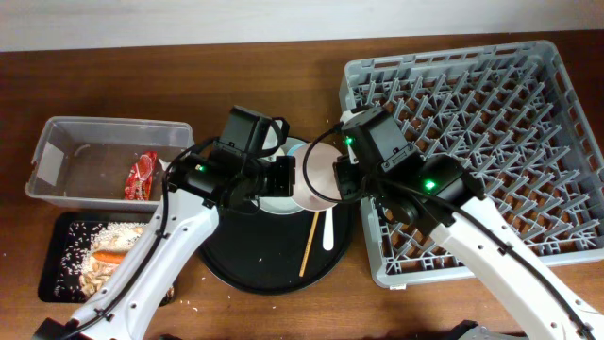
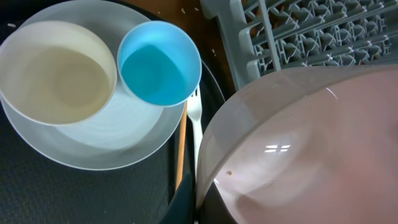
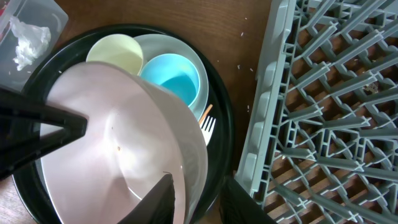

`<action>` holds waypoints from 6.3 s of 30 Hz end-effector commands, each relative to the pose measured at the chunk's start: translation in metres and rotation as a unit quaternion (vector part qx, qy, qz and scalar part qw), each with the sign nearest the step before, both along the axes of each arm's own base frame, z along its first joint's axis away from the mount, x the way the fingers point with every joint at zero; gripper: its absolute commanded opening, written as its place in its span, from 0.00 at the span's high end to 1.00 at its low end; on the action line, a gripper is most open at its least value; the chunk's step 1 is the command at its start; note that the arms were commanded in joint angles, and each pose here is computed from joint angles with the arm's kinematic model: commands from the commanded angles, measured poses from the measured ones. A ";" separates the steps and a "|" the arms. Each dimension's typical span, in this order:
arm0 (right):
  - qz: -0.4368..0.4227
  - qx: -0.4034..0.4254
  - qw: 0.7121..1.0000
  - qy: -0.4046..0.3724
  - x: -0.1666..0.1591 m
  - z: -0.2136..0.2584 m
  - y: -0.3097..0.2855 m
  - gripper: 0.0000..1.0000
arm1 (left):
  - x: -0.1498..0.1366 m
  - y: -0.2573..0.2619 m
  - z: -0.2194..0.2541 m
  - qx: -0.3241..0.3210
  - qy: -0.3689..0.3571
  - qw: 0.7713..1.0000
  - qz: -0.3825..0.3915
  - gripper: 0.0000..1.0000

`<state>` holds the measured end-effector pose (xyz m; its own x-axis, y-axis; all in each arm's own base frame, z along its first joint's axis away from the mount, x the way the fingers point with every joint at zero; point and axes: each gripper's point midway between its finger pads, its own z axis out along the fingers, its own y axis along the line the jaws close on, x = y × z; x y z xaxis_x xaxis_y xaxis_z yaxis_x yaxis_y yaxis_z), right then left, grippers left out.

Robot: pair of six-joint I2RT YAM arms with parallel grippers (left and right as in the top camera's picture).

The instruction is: Sort waste into correct bins and load items into the dishwasher rack

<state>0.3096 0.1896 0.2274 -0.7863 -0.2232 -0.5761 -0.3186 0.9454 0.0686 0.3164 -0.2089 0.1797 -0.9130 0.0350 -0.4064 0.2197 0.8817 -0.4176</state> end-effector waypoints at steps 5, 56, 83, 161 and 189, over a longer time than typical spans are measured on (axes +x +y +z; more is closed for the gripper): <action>-0.004 -0.022 0.999 0.023 0.010 -0.021 0.006 0.75 | 0.007 -0.003 0.009 -0.001 -0.019 1.000 -0.007 1.00; -0.176 -0.523 0.822 -0.140 0.216 -0.077 -0.211 0.71 | 0.024 0.104 0.140 -0.036 -0.179 0.974 0.136 0.01; -0.166 0.059 0.984 -0.005 0.167 -0.096 -0.199 0.86 | 0.024 0.104 0.140 -0.036 -0.179 0.974 0.136 0.01; 0.037 0.001 0.996 0.087 0.087 -0.130 0.044 0.96 | 0.024 0.104 0.140 -0.036 -0.179 0.974 0.136 0.01; 0.021 0.038 0.997 0.067 0.046 -0.036 0.026 0.96 | 0.000 0.049 0.021 -0.084 0.017 0.988 0.131 0.60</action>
<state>0.3563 0.2098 0.1728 -0.8642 -0.2350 -0.4449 -0.3337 0.9294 0.1574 0.3215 -0.1317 0.2003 -0.8700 -0.3018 -0.3900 -0.0784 0.8655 -0.4947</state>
